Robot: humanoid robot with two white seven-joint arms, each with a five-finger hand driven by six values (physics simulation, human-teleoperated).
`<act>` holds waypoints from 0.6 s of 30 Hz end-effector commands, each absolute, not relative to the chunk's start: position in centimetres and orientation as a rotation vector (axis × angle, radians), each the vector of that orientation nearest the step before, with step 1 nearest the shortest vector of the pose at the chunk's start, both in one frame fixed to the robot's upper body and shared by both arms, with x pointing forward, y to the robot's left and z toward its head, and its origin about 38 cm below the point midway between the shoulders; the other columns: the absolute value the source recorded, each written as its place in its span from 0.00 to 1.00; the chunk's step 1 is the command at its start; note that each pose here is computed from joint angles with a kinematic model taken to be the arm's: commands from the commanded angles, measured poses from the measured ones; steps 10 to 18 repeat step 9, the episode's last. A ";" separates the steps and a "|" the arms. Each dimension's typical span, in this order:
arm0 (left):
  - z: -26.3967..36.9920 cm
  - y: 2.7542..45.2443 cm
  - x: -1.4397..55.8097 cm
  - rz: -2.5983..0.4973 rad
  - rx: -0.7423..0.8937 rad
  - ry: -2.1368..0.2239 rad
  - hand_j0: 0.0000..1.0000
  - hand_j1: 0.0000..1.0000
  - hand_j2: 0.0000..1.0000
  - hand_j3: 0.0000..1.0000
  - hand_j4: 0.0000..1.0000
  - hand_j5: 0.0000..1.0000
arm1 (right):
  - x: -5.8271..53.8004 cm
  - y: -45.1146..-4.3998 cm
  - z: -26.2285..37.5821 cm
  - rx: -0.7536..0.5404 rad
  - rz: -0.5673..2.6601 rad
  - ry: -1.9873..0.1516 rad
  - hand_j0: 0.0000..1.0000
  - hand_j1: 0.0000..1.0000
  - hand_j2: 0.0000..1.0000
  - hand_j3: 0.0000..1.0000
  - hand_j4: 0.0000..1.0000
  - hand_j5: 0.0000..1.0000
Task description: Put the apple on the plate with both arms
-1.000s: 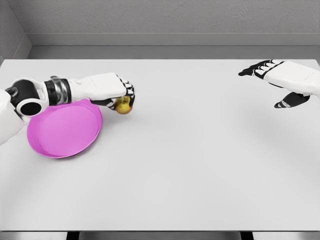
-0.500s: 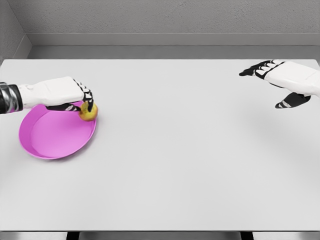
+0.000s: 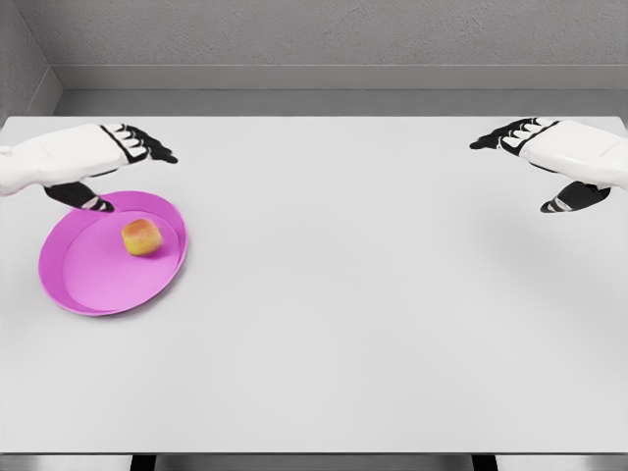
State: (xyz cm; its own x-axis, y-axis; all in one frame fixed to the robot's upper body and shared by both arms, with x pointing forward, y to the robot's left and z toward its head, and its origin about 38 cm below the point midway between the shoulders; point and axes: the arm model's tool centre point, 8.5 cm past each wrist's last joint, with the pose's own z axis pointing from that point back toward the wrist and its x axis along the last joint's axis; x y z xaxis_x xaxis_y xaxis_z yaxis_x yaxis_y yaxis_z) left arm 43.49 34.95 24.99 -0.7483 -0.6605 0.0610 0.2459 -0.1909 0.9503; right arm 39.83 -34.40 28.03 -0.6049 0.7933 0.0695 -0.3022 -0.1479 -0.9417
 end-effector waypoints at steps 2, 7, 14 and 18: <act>25.3 35.2 43.6 -1.957 0.493 -1.500 1.00 1.00 1.00 1.00 1.00 1.00 | 39.8 -34.4 28.1 -0.590 1.841 -1.357 1.00 1.00 1.00 1.00 1.00 1.00; 25.1 35.3 43.5 -1.954 0.488 -1.495 1.00 1.00 1.00 1.00 1.00 1.00 | 39.8 -34.5 27.9 -0.586 1.841 -1.353 1.00 1.00 1.00 1.00 1.00 1.00; 25.0 35.3 43.5 -1.954 0.486 -1.494 1.00 1.00 1.00 1.00 1.00 1.00 | 39.7 -34.6 27.9 -0.588 1.842 -1.348 1.00 1.00 1.00 1.00 1.00 1.00; 25.0 35.3 43.5 -1.954 0.486 -1.494 1.00 1.00 1.00 1.00 1.00 1.00 | 39.7 -34.6 27.9 -0.588 1.842 -1.348 1.00 1.00 1.00 1.00 1.00 1.00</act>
